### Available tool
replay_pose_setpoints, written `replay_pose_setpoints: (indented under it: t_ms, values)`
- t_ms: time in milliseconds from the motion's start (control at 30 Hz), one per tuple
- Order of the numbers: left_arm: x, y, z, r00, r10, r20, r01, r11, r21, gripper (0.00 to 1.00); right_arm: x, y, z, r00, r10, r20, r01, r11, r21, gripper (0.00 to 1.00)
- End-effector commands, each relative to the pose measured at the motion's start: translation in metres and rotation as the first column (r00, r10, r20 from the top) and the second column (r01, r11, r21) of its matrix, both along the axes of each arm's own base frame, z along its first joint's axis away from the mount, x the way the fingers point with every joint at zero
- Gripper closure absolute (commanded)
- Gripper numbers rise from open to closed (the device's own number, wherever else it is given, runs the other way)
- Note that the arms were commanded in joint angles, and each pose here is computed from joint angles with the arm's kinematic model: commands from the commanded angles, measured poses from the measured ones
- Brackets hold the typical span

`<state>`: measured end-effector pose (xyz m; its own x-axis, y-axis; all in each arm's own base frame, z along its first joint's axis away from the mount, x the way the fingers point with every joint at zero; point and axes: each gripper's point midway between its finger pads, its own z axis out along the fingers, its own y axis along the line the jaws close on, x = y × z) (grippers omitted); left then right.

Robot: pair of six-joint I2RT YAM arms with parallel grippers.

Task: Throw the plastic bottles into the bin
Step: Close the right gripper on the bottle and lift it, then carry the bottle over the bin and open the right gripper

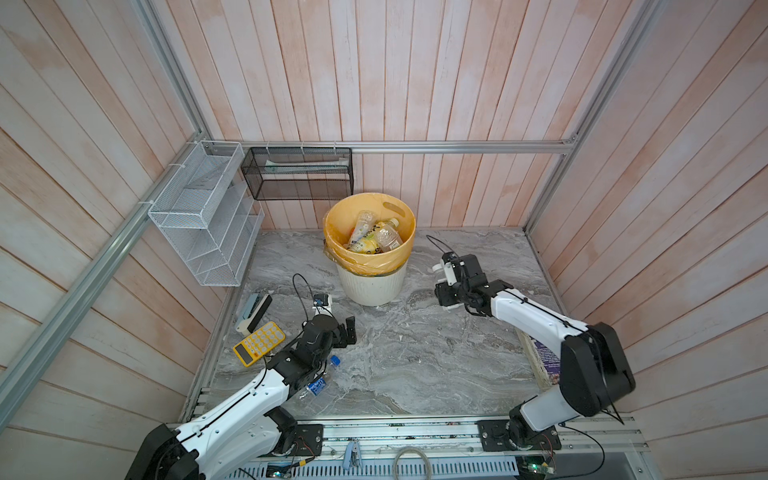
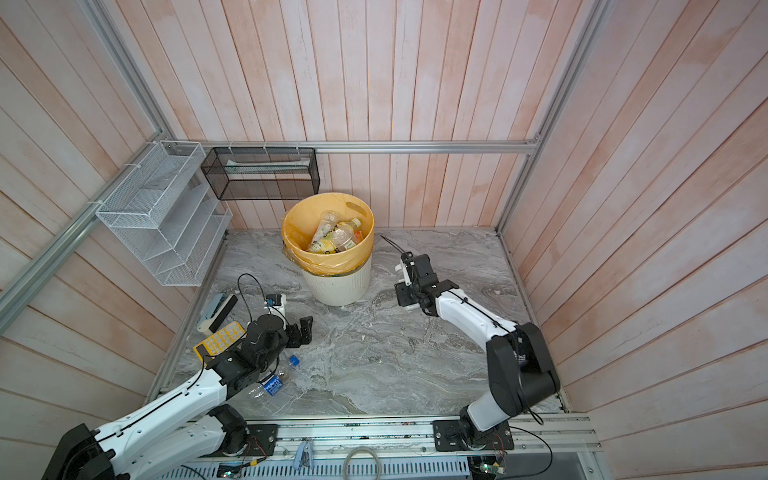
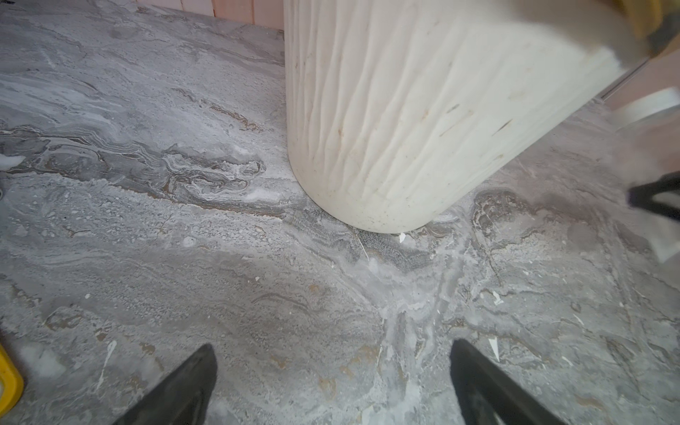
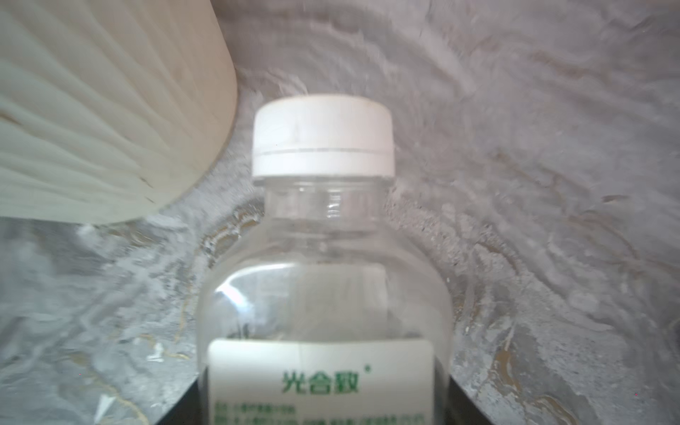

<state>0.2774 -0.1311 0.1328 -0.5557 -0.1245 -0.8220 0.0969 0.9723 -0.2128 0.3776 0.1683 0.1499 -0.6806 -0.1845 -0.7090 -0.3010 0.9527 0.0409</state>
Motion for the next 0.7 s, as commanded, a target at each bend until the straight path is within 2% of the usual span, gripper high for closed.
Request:
replay_pose_setpoints:
  t_ms: [0,100,200,300,400,533,600,667]
  values:
    - [-0.003,0.013,-0.003,0.998,0.062,0.006,-0.062,0.998,-0.004,0.00,0.006,-0.007,0.092,0.964,-0.090,0.250,0.037,0.977,0.208,0.46]
    - [-0.005,0.019,-0.001,0.996,0.085,0.011,-0.085,0.996,-0.002,0.00,-0.007,-0.014,0.171,0.892,-0.163,0.422,0.002,0.935,0.356,0.46]
    - [-0.005,0.018,-0.001,0.997,0.082,0.008,-0.082,0.997,-0.001,0.00,-0.020,-0.012,0.240,0.817,-0.207,0.538,-0.097,0.871,0.481,0.44]
    - [-0.005,0.015,-0.002,0.997,0.071,0.002,-0.071,0.997,-0.008,0.00,-0.021,0.008,0.292,0.792,-0.174,0.586,-0.234,0.799,0.554,0.44]
    - [-0.004,0.011,-0.003,0.998,0.055,-0.008,-0.056,0.998,-0.013,0.00,-0.013,0.042,0.330,0.772,-0.121,0.624,-0.342,0.749,0.568,0.45]
    - [-0.005,0.009,-0.006,0.999,0.046,-0.028,-0.047,0.999,-0.010,0.00,0.009,0.123,0.330,0.794,0.051,0.606,-0.452,0.717,0.531,0.41]
    - [-0.006,0.009,-0.009,0.998,0.045,-0.037,-0.046,0.999,-0.008,0.00,0.027,0.167,0.301,0.831,0.170,0.530,-0.467,0.732,0.497,0.34]
    - [-0.007,0.010,-0.009,0.998,0.044,-0.043,-0.044,0.999,-0.005,0.00,0.046,0.198,0.265,0.871,0.258,0.419,-0.445,0.776,0.447,0.25]
